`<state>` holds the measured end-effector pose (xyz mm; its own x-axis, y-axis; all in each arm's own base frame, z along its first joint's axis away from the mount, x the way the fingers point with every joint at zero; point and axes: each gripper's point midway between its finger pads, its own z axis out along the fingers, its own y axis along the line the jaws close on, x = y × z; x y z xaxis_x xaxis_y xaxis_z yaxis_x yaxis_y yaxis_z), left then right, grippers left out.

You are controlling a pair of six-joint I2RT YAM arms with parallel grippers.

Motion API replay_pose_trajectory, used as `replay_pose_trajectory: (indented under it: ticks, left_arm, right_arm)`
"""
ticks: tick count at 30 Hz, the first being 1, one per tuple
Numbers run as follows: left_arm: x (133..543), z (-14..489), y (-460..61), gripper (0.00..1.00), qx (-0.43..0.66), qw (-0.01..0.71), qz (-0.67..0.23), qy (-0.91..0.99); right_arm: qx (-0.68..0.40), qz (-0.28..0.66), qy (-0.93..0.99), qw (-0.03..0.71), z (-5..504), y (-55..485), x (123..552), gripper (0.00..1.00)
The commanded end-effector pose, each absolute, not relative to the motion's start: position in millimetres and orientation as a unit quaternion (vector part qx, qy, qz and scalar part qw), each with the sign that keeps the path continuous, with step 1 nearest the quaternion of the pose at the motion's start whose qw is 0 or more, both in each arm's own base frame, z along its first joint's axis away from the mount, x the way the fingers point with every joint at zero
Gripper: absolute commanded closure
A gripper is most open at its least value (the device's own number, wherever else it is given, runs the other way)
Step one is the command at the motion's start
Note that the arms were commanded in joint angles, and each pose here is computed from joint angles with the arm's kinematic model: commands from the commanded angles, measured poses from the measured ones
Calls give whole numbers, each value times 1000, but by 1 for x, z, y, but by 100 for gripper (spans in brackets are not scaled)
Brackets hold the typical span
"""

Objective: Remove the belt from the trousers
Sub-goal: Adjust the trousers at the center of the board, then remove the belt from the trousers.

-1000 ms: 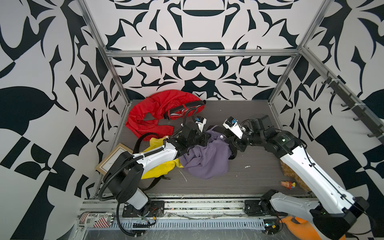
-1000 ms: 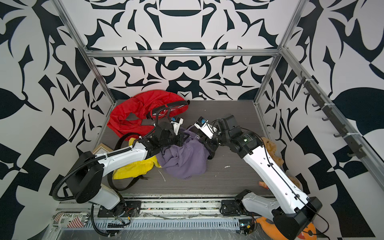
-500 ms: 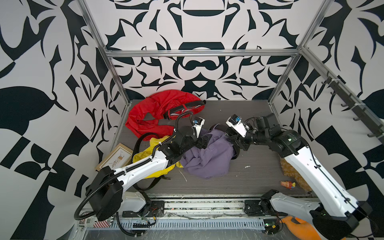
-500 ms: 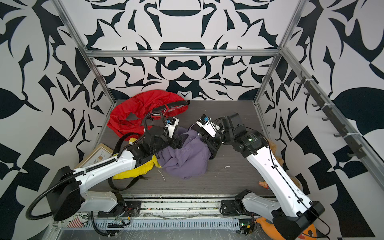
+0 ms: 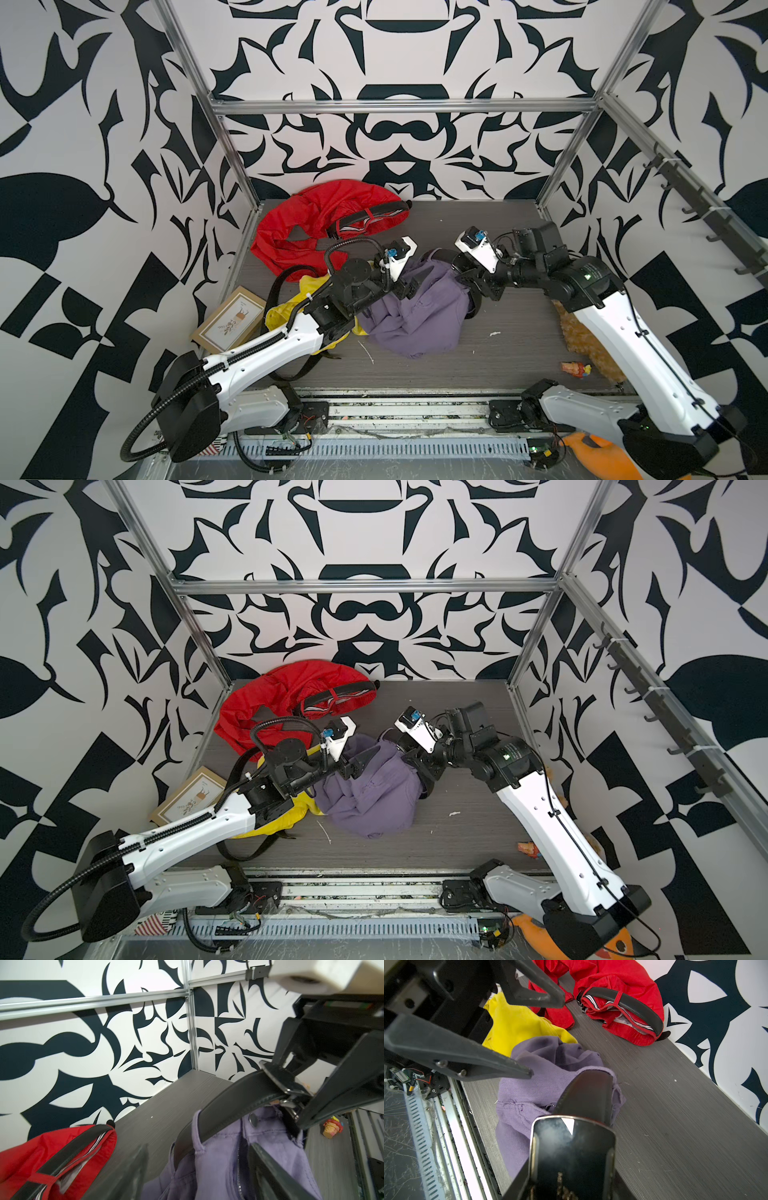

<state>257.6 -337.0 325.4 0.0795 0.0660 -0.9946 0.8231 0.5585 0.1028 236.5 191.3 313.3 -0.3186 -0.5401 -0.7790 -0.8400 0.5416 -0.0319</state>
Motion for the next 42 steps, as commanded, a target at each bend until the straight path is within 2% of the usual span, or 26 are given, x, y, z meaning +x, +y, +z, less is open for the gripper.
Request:
replay_pose_trajectory:
  ticks: [1, 7, 10, 12, 14, 17, 18, 24, 31, 35, 39, 42]
  left_arm:
    - [255, 324, -363, 22, 414, 633, -311, 575]
    - [269, 318, -383, 24, 426, 639, -306, 563]
    - [275, 321, -392, 33, 426, 644, -305, 558]
    - [281, 322, -395, 49, 420, 651, -303, 555]
    - [283, 323, -396, 71, 414, 658, -305, 550]
    - [282, 325, -394, 98, 412, 656, -307, 553]
    - [281, 324, -392, 100, 413, 654, -306, 556]
    - [274, 298, -360, 100, 401, 602, -269, 636]
    - [268, 258, -320, 100, 350, 550, -192, 734]
    - [275, 247, -312, 100, 324, 533, -170, 763]
    - [278, 256, -311, 100, 316, 532, -165, 768]
    - [277, 261, -312, 100, 314, 530, -170, 769]
  right_arm:
    - [-449, 219, 740, 449, 359, 202, 236, 100]
    - [-450, 232, 735, 450, 363, 204, 229, 100]
    - [-451, 237, 737, 444, 358, 204, 228, 100]
    - [-450, 237, 739, 443, 354, 204, 228, 100]
    - [-446, 234, 744, 439, 348, 202, 231, 100]
    - [-433, 231, 756, 434, 339, 194, 236, 100]
    - [-426, 229, 761, 433, 335, 190, 240, 100]
    - [-342, 210, 818, 413, 302, 158, 277, 100]
    - [-289, 252, 851, 359, 233, 167, 297, 98]
    - [-305, 248, 836, 382, 230, 171, 288, 70]
    - [-333, 226, 833, 380, 238, 169, 272, 46]
    - [-346, 202, 833, 381, 244, 170, 263, 36]
